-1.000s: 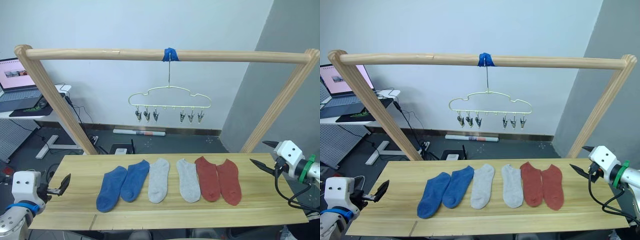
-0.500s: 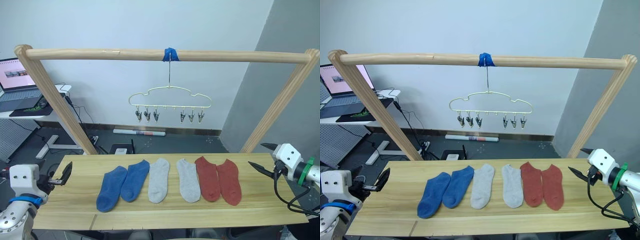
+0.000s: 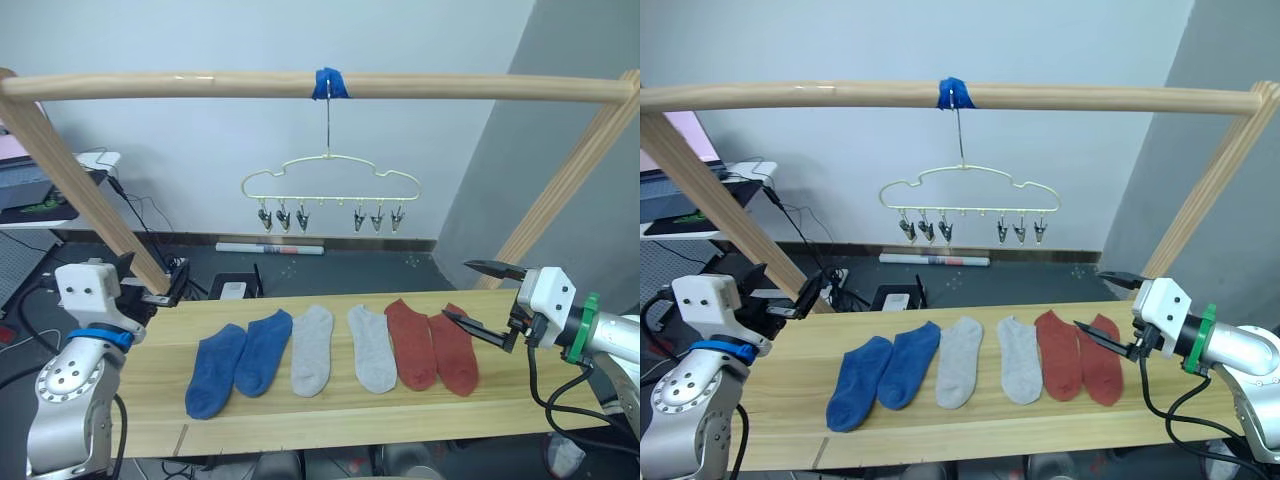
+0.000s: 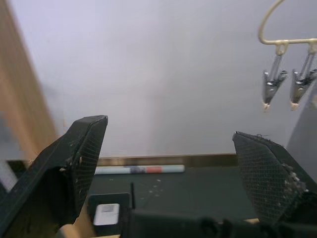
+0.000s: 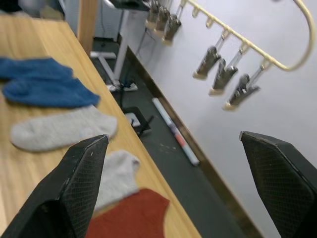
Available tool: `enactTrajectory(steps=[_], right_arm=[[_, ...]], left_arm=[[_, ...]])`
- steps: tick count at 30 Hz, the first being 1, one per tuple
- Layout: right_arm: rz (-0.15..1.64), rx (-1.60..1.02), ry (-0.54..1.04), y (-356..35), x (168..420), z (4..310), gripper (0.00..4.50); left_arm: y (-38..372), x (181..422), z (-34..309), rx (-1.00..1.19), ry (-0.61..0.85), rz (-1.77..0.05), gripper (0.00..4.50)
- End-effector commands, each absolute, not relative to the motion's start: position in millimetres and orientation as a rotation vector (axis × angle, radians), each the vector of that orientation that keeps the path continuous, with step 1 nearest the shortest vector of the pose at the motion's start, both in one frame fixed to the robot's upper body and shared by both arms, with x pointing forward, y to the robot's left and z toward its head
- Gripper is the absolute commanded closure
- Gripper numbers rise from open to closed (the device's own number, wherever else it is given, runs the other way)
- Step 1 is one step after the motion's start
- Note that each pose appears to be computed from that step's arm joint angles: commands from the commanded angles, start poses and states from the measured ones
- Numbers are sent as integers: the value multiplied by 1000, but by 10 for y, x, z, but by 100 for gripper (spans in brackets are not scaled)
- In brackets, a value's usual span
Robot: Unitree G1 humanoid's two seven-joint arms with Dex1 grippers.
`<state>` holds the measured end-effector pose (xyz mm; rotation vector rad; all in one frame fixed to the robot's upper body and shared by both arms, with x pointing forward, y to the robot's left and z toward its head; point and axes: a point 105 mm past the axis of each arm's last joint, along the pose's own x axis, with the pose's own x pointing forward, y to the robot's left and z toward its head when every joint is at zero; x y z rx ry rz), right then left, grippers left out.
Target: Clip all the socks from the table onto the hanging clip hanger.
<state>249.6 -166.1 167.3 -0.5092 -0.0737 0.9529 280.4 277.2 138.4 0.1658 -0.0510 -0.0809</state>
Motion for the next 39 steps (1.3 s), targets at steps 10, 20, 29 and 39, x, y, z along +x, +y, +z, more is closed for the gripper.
enactTrajectory(steps=[10, 20, 29, 39], right_arm=[[943, -351, -191, -1178, 2437, 2036, 5], [935, -323, -166, -1116, 2382, 2071, 0], [951, -315, -186, -1024, 2391, 2165, 0], [968, -306, -206, -929, 2383, 2217, 0]], left_arm=[[2222, 2999, 1556, 66, -134, -252, 0], [2194, 3059, 1788, 32, -237, -250, 152], [2127, 3179, 1807, 73, -267, -249, 210], [2038, 3289, 1843, 40, -310, -252, 210]])
